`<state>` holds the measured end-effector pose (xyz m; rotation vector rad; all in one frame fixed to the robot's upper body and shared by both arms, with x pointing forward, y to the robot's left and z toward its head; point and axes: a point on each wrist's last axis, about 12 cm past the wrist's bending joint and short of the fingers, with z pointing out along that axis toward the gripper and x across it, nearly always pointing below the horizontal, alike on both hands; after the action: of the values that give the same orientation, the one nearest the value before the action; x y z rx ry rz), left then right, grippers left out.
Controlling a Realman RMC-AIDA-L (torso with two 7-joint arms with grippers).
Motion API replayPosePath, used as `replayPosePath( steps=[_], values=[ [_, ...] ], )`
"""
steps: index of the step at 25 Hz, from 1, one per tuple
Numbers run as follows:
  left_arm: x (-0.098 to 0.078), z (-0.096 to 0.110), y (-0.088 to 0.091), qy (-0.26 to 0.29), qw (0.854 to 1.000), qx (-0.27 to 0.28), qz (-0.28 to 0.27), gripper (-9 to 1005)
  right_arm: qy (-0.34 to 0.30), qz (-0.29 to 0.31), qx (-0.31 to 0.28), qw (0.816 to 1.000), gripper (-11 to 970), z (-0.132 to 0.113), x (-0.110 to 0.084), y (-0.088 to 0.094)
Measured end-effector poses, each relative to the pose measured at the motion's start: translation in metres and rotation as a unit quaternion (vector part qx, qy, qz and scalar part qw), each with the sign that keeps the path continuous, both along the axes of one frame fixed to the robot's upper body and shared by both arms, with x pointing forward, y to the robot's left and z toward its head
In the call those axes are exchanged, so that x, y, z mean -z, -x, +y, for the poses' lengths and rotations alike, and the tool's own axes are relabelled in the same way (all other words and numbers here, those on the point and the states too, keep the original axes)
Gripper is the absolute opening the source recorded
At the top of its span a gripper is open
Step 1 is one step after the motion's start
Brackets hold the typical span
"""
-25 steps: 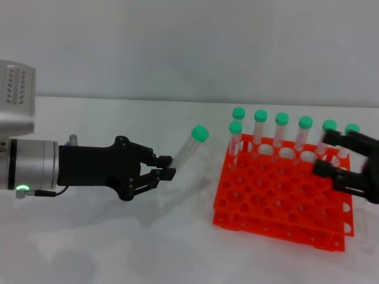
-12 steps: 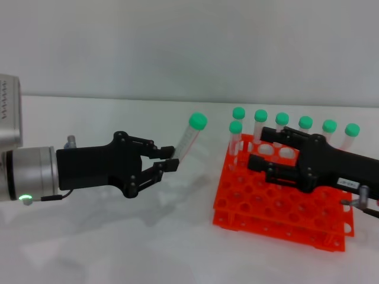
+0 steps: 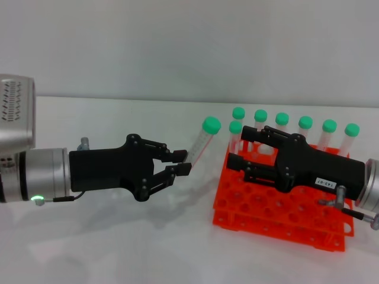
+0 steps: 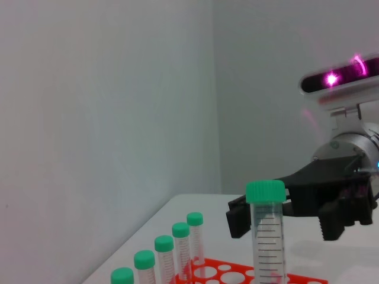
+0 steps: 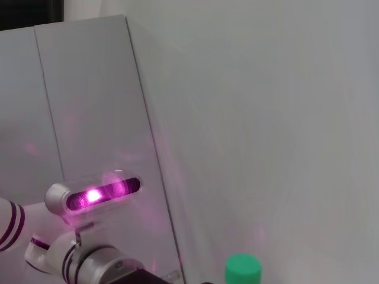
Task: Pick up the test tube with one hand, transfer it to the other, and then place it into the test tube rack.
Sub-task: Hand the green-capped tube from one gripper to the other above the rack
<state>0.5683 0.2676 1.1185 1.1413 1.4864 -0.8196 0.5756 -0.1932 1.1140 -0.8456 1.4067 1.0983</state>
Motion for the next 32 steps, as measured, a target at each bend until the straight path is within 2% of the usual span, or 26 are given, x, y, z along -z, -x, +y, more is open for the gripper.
replayPosePath(
  steps=[14, 32],
  values=[
    [0.003, -0.017, -0.011, -0.013, 1.0, 0.011, 0.007, 261, 0.0, -0.007, -0.02, 1.0, 708, 0.011, -0.003, 0.001],
    [0.004, -0.029, -0.014, -0.014, 1.0, 0.025, 0.005, 279, 0.018, -0.016, -0.018, 1.0, 700, 0.025, -0.001, -0.003]
  ],
)
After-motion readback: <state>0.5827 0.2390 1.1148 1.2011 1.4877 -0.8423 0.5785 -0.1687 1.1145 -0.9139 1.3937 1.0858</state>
